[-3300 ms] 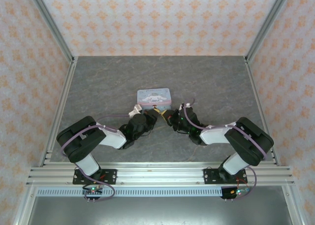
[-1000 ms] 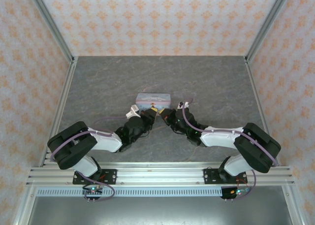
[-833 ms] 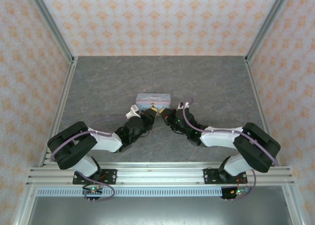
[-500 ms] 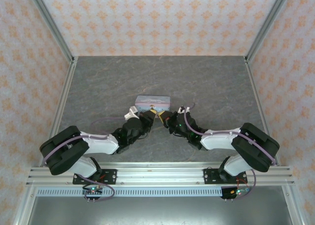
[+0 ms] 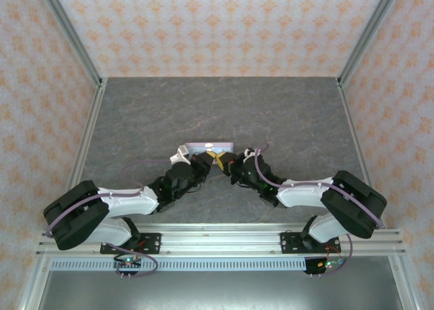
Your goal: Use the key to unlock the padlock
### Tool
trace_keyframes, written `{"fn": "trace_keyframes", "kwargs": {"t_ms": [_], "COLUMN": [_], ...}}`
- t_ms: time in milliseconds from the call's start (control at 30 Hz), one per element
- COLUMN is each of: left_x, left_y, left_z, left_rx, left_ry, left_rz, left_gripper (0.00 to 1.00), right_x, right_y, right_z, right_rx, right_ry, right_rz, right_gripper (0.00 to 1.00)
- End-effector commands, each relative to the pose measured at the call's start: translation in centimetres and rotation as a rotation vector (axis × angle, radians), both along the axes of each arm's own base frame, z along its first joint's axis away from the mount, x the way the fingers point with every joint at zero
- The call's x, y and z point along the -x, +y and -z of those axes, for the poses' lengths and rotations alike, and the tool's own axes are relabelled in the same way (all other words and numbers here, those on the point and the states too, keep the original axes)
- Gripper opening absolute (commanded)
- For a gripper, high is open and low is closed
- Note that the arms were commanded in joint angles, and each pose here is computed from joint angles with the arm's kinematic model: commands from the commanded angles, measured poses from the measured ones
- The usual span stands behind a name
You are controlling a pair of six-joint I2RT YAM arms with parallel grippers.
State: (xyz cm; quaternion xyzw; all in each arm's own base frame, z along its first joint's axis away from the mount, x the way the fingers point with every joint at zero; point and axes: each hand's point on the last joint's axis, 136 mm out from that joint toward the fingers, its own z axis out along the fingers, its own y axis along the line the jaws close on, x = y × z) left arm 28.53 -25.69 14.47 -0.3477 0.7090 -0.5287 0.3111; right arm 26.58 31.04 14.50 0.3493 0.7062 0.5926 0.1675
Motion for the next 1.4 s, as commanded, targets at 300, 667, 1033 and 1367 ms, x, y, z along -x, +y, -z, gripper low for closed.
{"fn": "trace_keyframes", "kwargs": {"t_ms": [300,667,1033,1367], "left_x": [2.1,1.9,1.4,0.7], "left_y": [1.6,1.8,0.3,-1.8], "left_z": [3.8,4.8,5.4,5.4], "left_rx": [-0.153,-0.230,-0.234,-0.197], "left_ry": [0.027,0.010,0.036,0.072], "left_rz": [0.014,0.028,0.077,0.149], "left_gripper": [0.00,0.00,0.00,0.00], "right_x": [0.3,2.1,4.0,3.8], "right_y": [-3.2,-6.2,-3.5,-4.4], "right_z": [1.7,2.2,1.5,3.5], "right_rx": [0.115,0.375,0.700,1.000], "right_ry": [-0.010,-0.063,-0.354,-0.514], "right_rz": [0.041,-0.087,-0.473,-0.529], "right_gripper": [0.39,0.63,0.68,0.53]}}
